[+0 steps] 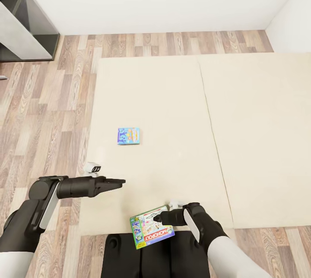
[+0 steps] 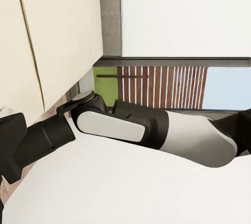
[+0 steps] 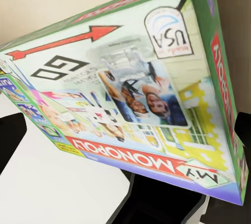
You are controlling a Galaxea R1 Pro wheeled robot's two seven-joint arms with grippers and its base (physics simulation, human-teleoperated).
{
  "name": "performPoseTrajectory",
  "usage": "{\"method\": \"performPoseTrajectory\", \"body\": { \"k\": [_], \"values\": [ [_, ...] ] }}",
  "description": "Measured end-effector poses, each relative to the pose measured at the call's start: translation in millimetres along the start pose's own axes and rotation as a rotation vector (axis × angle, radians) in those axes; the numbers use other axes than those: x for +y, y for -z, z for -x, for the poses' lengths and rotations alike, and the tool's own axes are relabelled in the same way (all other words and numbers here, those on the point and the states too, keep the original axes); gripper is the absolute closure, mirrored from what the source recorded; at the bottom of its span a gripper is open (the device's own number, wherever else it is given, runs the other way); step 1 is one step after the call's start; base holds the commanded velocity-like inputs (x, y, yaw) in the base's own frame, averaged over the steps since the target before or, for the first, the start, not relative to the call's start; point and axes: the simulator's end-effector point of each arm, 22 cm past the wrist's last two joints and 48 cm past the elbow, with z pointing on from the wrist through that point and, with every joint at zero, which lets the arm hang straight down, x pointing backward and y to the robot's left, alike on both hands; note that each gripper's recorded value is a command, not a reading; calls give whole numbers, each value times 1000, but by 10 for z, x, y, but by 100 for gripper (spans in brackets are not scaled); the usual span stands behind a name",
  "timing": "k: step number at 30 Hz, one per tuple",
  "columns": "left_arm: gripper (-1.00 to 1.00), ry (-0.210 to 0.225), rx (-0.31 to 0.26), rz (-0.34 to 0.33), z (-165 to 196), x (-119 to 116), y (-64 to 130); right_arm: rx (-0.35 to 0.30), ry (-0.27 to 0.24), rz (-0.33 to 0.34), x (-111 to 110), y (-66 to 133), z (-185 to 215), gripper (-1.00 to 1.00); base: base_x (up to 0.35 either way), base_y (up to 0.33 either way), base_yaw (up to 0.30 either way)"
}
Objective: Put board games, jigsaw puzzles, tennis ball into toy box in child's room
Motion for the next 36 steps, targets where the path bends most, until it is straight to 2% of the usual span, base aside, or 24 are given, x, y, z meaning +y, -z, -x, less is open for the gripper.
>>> {"method": "performPoseTrajectory", "body": {
  "k": [15, 36],
  "values": [
    [-100, 1, 0, 0, -3, 1, 0, 0, 0, 0, 0, 0, 0, -100, -15, 8, 0],
    [-100, 1, 0, 0, -3, 2, 0, 0, 0, 0, -1, 0, 0, -100, 0, 67, 0]
  ]
}}
